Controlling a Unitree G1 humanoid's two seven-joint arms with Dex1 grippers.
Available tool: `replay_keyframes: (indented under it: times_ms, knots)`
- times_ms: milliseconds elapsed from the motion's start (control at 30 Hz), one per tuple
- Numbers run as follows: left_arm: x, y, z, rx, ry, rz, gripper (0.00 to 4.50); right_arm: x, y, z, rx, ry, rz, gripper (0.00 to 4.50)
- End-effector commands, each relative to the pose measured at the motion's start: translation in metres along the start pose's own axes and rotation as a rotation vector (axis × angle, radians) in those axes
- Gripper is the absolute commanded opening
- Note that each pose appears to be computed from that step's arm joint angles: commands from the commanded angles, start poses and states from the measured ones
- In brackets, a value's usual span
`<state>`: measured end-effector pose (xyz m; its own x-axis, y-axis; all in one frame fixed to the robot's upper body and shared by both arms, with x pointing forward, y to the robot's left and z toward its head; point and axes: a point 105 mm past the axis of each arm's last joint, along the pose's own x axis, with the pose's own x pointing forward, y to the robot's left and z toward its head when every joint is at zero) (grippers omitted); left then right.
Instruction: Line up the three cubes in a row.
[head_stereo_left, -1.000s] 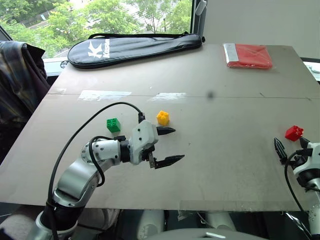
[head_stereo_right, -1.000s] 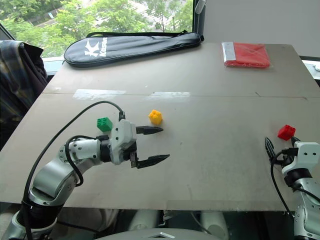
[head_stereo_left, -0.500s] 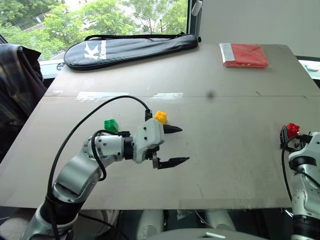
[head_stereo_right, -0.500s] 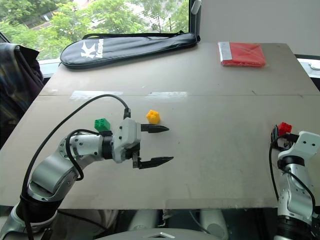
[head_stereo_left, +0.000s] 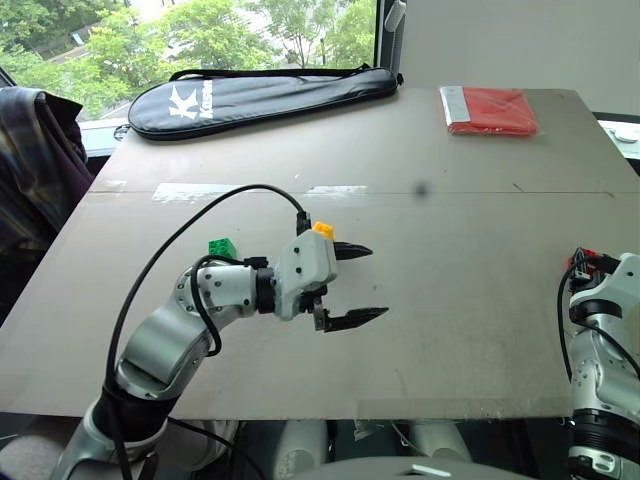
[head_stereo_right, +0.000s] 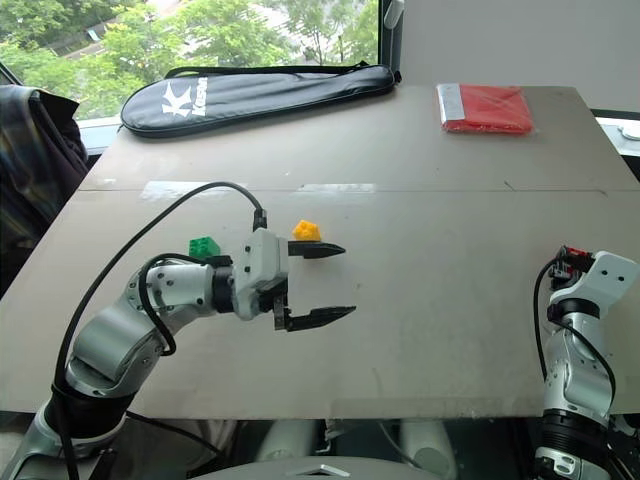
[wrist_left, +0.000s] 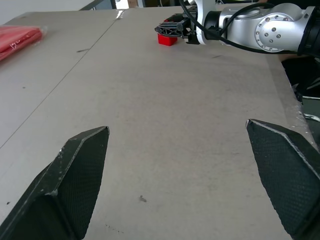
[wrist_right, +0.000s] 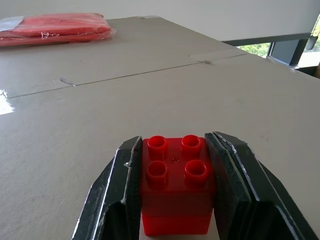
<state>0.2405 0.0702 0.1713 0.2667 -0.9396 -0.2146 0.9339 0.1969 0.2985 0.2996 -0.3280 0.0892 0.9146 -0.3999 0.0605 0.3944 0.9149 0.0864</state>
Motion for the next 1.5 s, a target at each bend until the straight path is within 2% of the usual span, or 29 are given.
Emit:
replay_keyframes:
  times_ms: [33, 67, 200, 267, 367, 500, 567, 633, 800, 933, 1167, 1367, 1433, 1467, 1500]
  knots:
    - [-0.003, 0.001, 0.009, 0.029, -0.021, 0.011, 4.5, -0.001, 0.019, 0.012, 0.009, -0.015, 0.145, 1.31]
    - [-0.004, 0.001, 0.008, 0.027, -0.023, 0.014, 4.5, -0.001, 0.025, 0.015, 0.017, -0.013, 0.188, 1.31]
    - [-0.01, -0.003, 0.004, -0.003, -0.027, 0.014, 4.5, -0.014, 0.069, 0.03, 0.063, -0.027, 0.586, 1.31]
    - [-0.013, -0.007, -0.003, -0.021, -0.012, 0.008, 4.5, -0.022, 0.086, 0.028, 0.073, 0.023, 0.772, 1.31]
    - [-0.02, -0.009, -0.012, -0.023, 0.018, 0.01, 4.5, -0.035, 0.104, 0.014, -0.038, 0.104, 1.036, 1.31]
    - [-0.024, -0.006, -0.009, -0.023, 0.012, 0.02, 4.5, -0.052, 0.124, 0.009, -0.223, 0.043, 1.399, 1.31]
    - [-0.025, -0.008, -0.009, -0.018, 0.023, 0.017, 4.5, -0.059, 0.131, 0.007, -0.181, 0.064, 1.547, 1.31]
    - [-0.026, -0.009, -0.008, -0.016, 0.032, 0.018, 4.5, -0.072, 0.135, 0.015, -0.078, 0.01, 1.741, 1.31]
    - [-0.03, -0.009, -0.009, -0.02, 0.047, 0.03, 4.5, -0.069, 0.128, 0.005, -0.144, 0.125, 1.874, 1.31]
    - [-0.033, -0.006, -0.015, -0.021, 0.057, 0.025, 4.5, -0.069, 0.122, -0.003, -0.234, 0.191, 1.913, 1.31]
    - [-0.04, -0.012, -0.023, -0.021, 0.072, -0.037, 4.5, -0.068, 0.133, 0.0, -0.276, 0.068, 1.958, 1.31]
    - [-0.044, -0.016, -0.028, -0.02, 0.064, -0.068, 4.5, -0.07, 0.133, -0.003, -0.289, 0.089, 1.985, 1.31]
    - [-0.045, -0.019, -0.03, -0.033, 0.053, -0.088, 4.5, -0.07, 0.132, -0.004, -0.293, 0.107, 1.985, 2.38]
    - [-0.045, -0.021, -0.03, -0.043, 0.05, -0.099, 4.5, -0.07, 0.132, -0.004, -0.296, 0.106, 1.986, 2.66]
    - [-0.045, -0.022, -0.031, -0.046, 0.048, -0.104, 4.5, -0.069, 0.132, -0.003, -0.294, 0.098, 1.983, 3.18]
